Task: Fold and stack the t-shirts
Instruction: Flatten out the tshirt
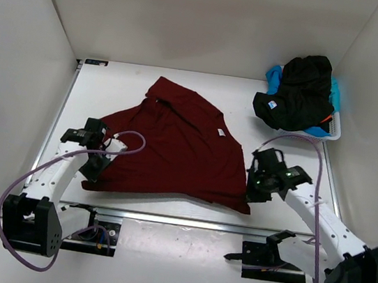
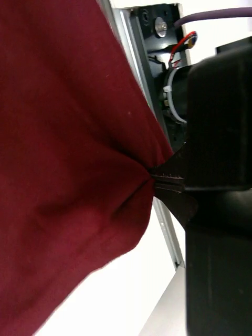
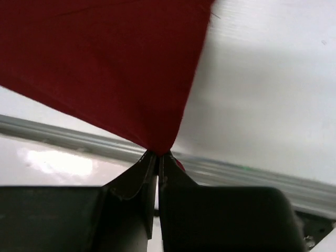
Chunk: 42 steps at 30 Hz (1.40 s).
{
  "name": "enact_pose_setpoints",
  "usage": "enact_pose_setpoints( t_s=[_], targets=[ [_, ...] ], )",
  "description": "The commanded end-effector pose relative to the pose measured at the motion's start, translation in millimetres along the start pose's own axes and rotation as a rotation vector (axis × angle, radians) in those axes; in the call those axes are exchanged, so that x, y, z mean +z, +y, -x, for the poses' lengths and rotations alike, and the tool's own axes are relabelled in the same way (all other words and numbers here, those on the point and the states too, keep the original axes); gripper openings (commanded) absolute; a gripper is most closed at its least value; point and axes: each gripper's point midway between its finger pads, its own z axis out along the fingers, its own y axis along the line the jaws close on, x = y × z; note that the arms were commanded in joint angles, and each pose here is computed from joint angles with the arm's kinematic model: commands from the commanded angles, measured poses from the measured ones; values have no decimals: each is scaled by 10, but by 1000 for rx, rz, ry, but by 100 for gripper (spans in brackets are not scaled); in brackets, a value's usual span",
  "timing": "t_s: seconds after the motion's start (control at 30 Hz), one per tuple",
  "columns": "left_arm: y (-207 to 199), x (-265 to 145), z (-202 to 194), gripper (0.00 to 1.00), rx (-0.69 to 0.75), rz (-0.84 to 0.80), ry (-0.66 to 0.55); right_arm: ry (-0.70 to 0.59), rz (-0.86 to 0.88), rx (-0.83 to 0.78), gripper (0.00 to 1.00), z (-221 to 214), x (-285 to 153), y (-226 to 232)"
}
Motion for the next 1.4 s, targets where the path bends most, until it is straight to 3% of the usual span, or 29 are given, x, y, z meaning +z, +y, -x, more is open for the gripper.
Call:
enact_pose_setpoints(
  t_s=[0.0, 0.03, 0.13, 0.33, 0.53, 0.57, 0.63, 0.7, 0.73, 0.8, 0.83, 0.9, 0.93, 0.97, 1.03, 1.1, 1.17, 1.2, 1.23, 1.3, 1.37],
  targets=[
    [129, -194, -11, 0, -12, 45, -20, -149, 160, 75, 0, 405, -502, 135],
    [148, -226, 7, 0, -15, 47, -22, -211, 183, 135, 0, 580, -615, 69],
    [149, -216, -2, 0, -18, 37, 9, -177, 294, 186, 0, 654, -691, 148],
    [71, -93, -149, 0, 4, 32, 62, 46, 282, 190, 0, 57, -262, 305],
    [-18, -49, -314, 0, 21, 33, 98, 104, 180, 336, 3, -212, -192, -36],
    [-21, -41, -338, 2, 22, 33, 110, 125, 151, 364, 10, -258, -197, -118],
    [25, -62, -369, 23, -2, 59, 118, 136, 110, 375, 20, -262, -205, -232],
    [159, -160, -334, 49, -33, 129, 84, 91, 69, 345, 31, -61, -284, -304],
    [272, -246, -305, 58, -52, 190, 62, 57, 44, 311, 42, 120, -342, -320],
    [508, -402, -215, 78, -99, 321, 3, 15, 12, 193, 42, 421, -426, -222],
    [650, -512, -138, 82, -124, 401, -44, -67, -4, 146, 43, 709, -540, -188],
    [885, -681, -10, 83, -178, 521, -106, -176, 34, 9, 42, 1307, -551, 120],
    [994, -735, 90, 83, -203, 566, -143, -166, 49, -35, 38, 1471, -416, 205],
    [1040, -770, 174, 83, -213, 574, -171, -287, 99, -105, 35, 1874, -544, 420],
    [1136, -751, 509, 81, -192, 590, -219, -406, 103, -195, 12, 2589, -423, 721],
    [1137, -623, 831, 79, -175, 568, -243, -460, 47, -232, 0, 3110, -242, 806],
    [1204, -432, 1184, 76, -159, 552, -235, -376, 105, -147, 0, 3461, 338, 749],
    [1147, -409, 1329, 76, -133, 527, -255, -405, 206, -104, 0, 3657, 267, 925],
    [1168, -338, 1474, 76, -120, 514, -250, -343, 209, -76, 0, 3671, 644, 830],
    [1089, -252, 1718, 75, -56, 489, -258, -380, 219, -78, 1, 3962, 808, 880],
    [1029, -111, 1871, 76, -4, 471, -256, -343, 223, -78, 0, 3961, 1221, 896]
  ],
)
